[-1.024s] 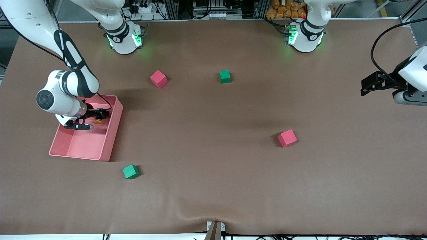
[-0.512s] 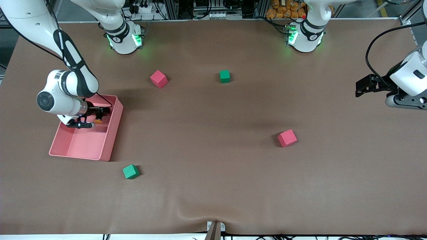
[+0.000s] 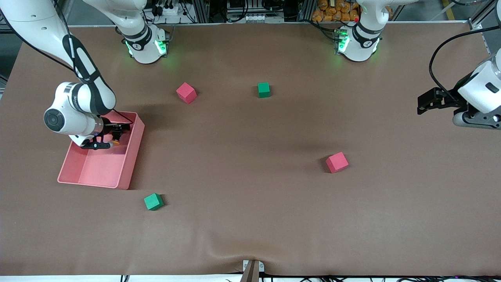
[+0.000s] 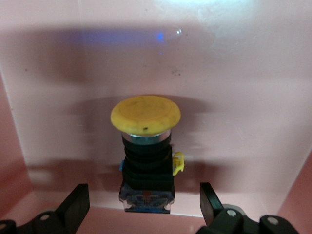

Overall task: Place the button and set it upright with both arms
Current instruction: 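Close the right gripper on the button's black body, then lift the button out of the tray with the right gripper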

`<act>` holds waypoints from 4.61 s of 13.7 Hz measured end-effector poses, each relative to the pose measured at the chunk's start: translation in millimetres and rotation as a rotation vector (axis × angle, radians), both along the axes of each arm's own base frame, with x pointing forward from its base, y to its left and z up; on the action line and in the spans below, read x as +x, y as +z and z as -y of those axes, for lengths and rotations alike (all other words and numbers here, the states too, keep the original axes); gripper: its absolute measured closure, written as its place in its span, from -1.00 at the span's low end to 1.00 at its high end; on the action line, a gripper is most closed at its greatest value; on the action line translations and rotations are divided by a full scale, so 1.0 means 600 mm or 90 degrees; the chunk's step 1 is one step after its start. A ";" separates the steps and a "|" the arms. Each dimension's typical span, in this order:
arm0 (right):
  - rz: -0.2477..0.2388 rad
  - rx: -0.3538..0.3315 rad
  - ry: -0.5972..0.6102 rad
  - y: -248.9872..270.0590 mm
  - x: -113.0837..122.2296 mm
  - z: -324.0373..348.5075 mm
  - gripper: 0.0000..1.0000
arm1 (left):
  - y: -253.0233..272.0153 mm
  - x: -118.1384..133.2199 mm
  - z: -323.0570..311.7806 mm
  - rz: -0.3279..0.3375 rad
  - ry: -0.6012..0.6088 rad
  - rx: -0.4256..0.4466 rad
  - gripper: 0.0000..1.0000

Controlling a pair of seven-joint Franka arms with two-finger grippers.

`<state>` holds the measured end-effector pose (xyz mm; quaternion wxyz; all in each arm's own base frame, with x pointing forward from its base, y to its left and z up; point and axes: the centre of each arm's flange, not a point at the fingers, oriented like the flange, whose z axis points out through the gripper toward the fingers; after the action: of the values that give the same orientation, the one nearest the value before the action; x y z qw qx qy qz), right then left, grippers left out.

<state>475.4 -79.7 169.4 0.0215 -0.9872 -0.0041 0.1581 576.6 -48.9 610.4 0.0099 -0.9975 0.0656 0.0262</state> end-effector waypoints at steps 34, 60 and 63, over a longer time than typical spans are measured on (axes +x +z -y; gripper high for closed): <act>0.015 0.002 0.004 -0.024 0.002 0.010 0.06 | -0.001 0.005 -0.007 0.007 0.005 -0.001 -1.00; 0.043 0.035 0.126 0.199 0.154 0.043 0.14 | 0.007 0.006 -0.008 0.015 0.005 -0.001 -1.00; 0.042 0.041 0.135 0.232 0.173 0.027 0.14 | 0.008 0.007 -0.012 0.019 0.007 -0.001 -1.00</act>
<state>579.1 -96.0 308.6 0.0364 -0.9847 -0.1141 0.1265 580.9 -41.9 615.2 0.0101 -0.9981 0.0601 0.0116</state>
